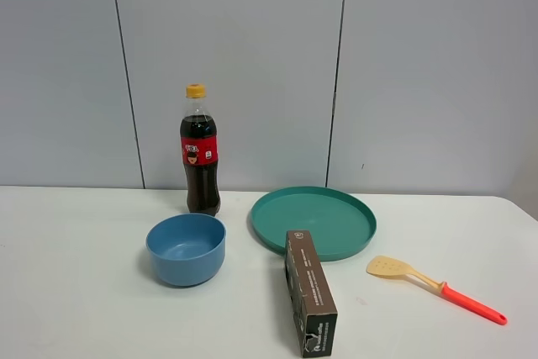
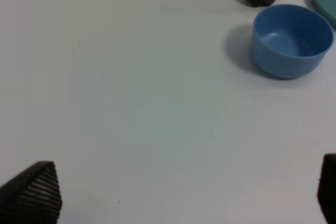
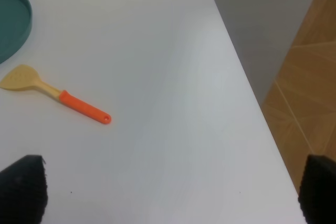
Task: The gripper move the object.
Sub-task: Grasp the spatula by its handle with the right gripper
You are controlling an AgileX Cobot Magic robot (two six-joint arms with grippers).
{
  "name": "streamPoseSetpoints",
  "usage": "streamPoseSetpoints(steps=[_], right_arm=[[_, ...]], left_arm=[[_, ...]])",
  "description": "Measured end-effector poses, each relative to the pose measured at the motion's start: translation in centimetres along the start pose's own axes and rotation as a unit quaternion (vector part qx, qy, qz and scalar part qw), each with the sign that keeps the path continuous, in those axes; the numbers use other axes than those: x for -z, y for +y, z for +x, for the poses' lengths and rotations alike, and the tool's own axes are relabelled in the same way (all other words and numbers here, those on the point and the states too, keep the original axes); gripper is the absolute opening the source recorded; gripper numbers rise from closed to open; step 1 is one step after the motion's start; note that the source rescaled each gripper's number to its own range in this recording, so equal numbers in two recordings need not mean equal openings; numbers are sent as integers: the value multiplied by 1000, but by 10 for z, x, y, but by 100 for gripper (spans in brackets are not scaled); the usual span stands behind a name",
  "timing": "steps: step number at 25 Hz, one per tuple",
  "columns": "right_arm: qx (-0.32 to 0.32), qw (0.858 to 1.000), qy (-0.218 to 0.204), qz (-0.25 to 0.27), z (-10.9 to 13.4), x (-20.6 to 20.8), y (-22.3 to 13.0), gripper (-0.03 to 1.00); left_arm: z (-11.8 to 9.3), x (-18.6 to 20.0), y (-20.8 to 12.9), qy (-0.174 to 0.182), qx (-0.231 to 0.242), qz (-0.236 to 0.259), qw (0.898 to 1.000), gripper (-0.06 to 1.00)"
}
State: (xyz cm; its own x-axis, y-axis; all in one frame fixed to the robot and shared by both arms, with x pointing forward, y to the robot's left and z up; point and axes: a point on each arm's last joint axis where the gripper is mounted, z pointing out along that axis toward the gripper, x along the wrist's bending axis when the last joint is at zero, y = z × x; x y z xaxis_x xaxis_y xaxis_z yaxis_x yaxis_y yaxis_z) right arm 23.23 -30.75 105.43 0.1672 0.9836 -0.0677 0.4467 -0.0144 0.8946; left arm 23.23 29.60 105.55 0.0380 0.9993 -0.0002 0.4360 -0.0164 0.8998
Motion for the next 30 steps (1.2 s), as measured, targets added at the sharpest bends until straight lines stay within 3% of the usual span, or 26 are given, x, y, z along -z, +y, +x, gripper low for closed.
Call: streamPoseSetpoints(steps=[25, 30], right_arm=[[0, 1000, 0, 5, 0, 0, -1, 100], [11, 999, 1, 50, 1, -13, 5, 100]], left_arm=[[0, 0, 0, 0, 0, 0, 1000, 100], [0, 0, 0, 0, 0, 0, 1000, 100]])
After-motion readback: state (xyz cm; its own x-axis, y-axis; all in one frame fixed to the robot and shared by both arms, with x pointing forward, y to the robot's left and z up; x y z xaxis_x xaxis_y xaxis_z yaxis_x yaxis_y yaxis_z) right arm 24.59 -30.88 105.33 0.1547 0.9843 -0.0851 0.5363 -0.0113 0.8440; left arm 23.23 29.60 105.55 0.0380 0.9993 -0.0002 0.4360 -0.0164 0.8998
